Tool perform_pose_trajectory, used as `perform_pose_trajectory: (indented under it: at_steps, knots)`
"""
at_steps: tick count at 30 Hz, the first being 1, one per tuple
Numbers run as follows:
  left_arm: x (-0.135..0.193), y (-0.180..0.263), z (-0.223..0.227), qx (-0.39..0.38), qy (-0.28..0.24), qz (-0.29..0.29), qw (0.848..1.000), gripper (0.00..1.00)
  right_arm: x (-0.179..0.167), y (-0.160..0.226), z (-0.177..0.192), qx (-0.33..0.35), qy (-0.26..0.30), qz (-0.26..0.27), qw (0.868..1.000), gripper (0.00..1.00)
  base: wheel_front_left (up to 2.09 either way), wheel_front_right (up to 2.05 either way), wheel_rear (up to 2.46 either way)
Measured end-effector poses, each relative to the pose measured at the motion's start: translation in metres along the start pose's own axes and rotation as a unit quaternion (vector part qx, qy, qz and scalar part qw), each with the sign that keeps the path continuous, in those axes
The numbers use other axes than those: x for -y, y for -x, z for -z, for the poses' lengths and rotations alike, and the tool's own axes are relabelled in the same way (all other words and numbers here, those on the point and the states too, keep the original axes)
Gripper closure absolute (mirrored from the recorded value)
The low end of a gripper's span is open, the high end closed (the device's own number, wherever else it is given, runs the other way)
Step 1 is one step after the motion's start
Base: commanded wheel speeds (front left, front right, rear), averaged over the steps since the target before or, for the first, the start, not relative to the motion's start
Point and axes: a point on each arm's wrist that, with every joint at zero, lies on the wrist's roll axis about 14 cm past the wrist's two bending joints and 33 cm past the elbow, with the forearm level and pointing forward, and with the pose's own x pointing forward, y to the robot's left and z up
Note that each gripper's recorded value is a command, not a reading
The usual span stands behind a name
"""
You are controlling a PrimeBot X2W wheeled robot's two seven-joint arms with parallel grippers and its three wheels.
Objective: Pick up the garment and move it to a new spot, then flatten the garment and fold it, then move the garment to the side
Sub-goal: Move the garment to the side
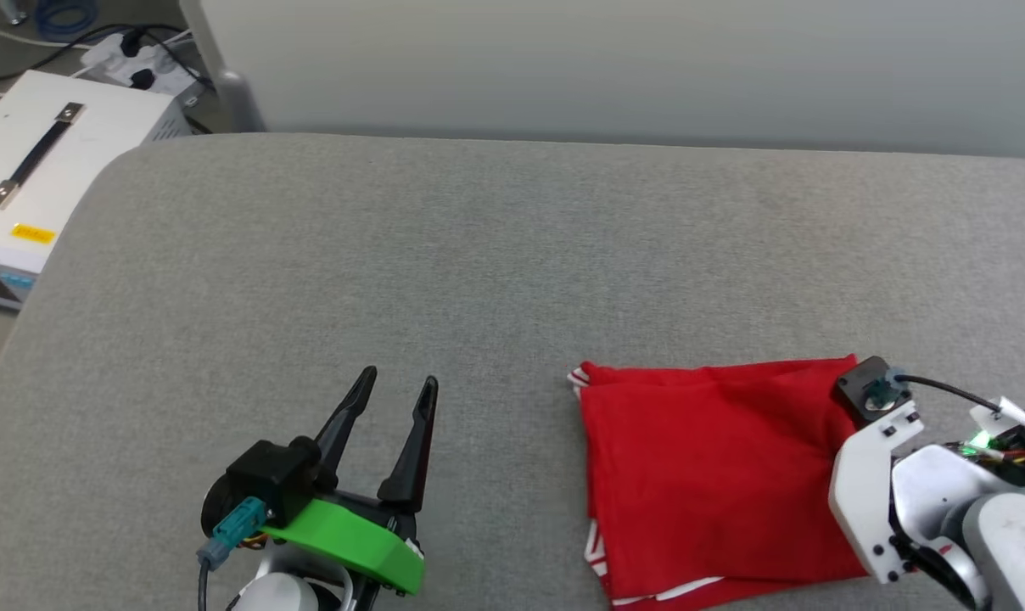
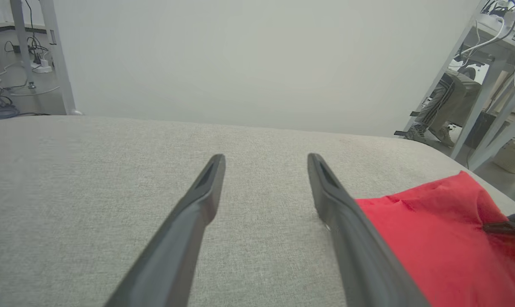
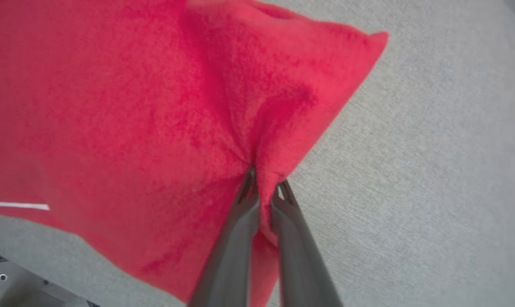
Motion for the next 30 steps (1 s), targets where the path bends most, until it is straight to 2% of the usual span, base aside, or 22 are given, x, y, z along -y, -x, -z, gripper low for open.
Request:
perform_pose_trajectory:
  at_steps: [3, 9, 10, 13, 17, 26, 30]
  knots:
    - [0.015, -0.009, 0.004, -0.004, 0.005, 0.026, 1.0, 0.0, 0.03, 0.014, 0.009, -0.014, 0.025, 0.035, 0.999, 1.0, 0.0, 0.0, 0.0]
    - [0.048, -0.026, 0.016, -0.017, 0.017, 0.083, 0.996, 0.0, 0.092, 0.042, 0.035, -0.047, 0.039, 0.106, 0.992, 1.0, 0.0, 0.0, 0.0]
    - [0.065, -0.04, 0.019, -0.018, 0.021, 0.114, 0.993, 0.0, 0.122, 0.053, 0.049, -0.061, 0.046, 0.14, 0.987, 1.0, 0.0, 0.0, 0.0]
    - [0.078, -0.055, 0.024, -0.019, 0.027, 0.142, 0.989, 0.0, 0.151, 0.06, 0.062, -0.073, 0.035, 0.17, 0.982, 1.0, 0.0, 0.0, 0.0]
    - [0.083, -0.069, 0.036, -0.031, 0.029, 0.164, 0.986, 0.0, 0.18, 0.064, 0.077, -0.083, 0.018, 0.201, 0.976, 1.0, 0.0, 0.0, 0.0]
    - [0.097, -0.109, 0.06, -0.034, 0.039, 0.222, 0.974, 0.0, 0.267, 0.085, 0.122, -0.105, -0.026, 0.306, 0.946, 1.0, 0.0, 0.0, 0.0]
    - [0.097, -0.122, 0.074, -0.038, 0.047, 0.236, 0.97, 0.0, 0.29, 0.085, 0.136, -0.108, -0.044, 0.338, 0.934, 1.0, 0.0, 0.0, 0.0]
